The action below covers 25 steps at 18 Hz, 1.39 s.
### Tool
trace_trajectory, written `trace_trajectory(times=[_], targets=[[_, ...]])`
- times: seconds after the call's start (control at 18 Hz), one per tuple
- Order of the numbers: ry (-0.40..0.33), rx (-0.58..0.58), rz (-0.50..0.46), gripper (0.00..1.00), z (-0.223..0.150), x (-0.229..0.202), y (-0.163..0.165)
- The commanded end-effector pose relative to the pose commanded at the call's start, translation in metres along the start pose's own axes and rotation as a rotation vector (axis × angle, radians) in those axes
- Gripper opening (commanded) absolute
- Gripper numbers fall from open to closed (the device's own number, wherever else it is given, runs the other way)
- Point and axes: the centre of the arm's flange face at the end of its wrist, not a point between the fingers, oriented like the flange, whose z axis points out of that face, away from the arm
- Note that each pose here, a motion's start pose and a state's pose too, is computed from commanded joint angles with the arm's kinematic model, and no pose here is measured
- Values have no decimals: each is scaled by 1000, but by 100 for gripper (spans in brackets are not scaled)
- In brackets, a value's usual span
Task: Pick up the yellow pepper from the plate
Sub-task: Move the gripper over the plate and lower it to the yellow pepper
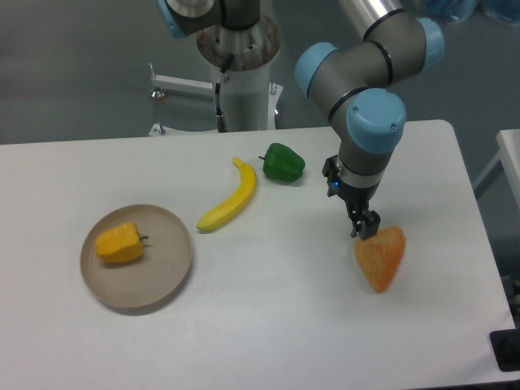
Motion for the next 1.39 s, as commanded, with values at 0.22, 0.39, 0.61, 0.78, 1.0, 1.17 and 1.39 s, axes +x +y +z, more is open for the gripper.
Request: trace_trajectory(times=[0.22,0.39,0.61,0.78,1.0,1.17,1.39], targets=[[-1,8,-5,100,-1,1,-3],[-8,26,8,100,-8,9,-23],[-17,59,-110,100,-21,38,-114],[-18,74,-151,100,-21,65,-190],[1,70,-157,100,-9,112,-285],[-10,78,-145,100,17,141,-342],[-21,78,-102,100,51,149,-373]])
